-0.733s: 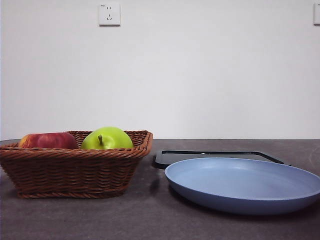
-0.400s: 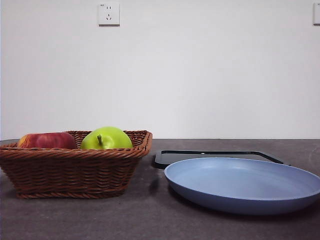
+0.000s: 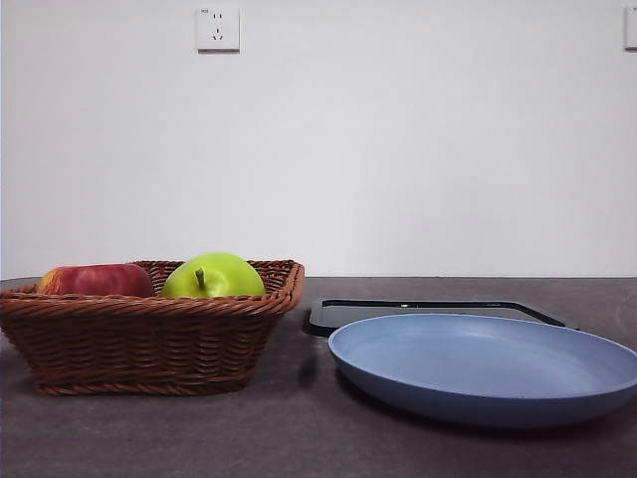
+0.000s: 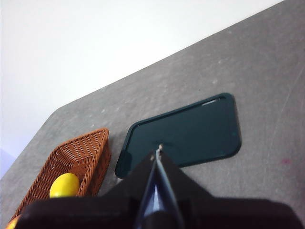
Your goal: Take the lemon from the basket,put the lemon in the plate,hand out the plate
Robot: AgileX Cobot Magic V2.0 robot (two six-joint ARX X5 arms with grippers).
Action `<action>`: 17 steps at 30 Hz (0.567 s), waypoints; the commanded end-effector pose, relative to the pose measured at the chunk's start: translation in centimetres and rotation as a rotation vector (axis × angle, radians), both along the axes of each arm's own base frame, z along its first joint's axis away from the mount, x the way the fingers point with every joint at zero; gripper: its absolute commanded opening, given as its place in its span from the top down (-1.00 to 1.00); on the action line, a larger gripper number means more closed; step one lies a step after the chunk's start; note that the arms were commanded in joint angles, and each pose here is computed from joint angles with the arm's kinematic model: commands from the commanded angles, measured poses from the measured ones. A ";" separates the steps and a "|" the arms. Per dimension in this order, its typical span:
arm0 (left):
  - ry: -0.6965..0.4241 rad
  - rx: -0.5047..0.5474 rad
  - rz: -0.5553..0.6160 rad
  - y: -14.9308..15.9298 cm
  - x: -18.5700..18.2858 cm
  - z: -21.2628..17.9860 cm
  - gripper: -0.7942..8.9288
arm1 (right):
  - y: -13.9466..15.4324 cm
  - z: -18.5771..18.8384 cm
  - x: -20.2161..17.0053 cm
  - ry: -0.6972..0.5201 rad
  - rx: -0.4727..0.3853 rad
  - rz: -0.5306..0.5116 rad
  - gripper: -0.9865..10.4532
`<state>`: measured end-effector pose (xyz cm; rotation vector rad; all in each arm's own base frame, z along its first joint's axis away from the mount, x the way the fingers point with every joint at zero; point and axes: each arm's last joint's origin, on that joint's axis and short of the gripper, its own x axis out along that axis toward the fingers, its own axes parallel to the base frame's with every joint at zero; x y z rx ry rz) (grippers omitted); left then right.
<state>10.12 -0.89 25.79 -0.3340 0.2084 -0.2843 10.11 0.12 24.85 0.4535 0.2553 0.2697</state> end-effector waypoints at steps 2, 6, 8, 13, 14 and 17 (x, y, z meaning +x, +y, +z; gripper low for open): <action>-0.036 0.046 -0.039 -0.1 0.8 2.6 0.82 | 0.0 2.1 0.6 -0.016 -0.059 0.014 0.82; -0.014 0.036 -0.094 -0.2 2.0 4.1 0.82 | -0.1 3.2 1.6 0.045 -0.092 0.027 0.82; 0.016 0.025 -0.143 -0.4 2.8 4.4 0.82 | -0.2 3.4 2.1 0.098 -0.116 0.039 0.82; 0.153 -0.024 -0.292 -0.8 5.0 4.0 0.82 | -0.3 3.2 3.6 0.288 -0.169 0.084 0.82; 0.182 -0.033 -0.310 -0.8 5.4 3.9 0.82 | -0.3 3.1 3.8 0.321 -0.176 0.094 0.82; 0.277 -0.056 -0.358 -1.1 6.4 3.2 0.82 | -0.4 2.5 4.6 0.428 -0.193 0.128 0.82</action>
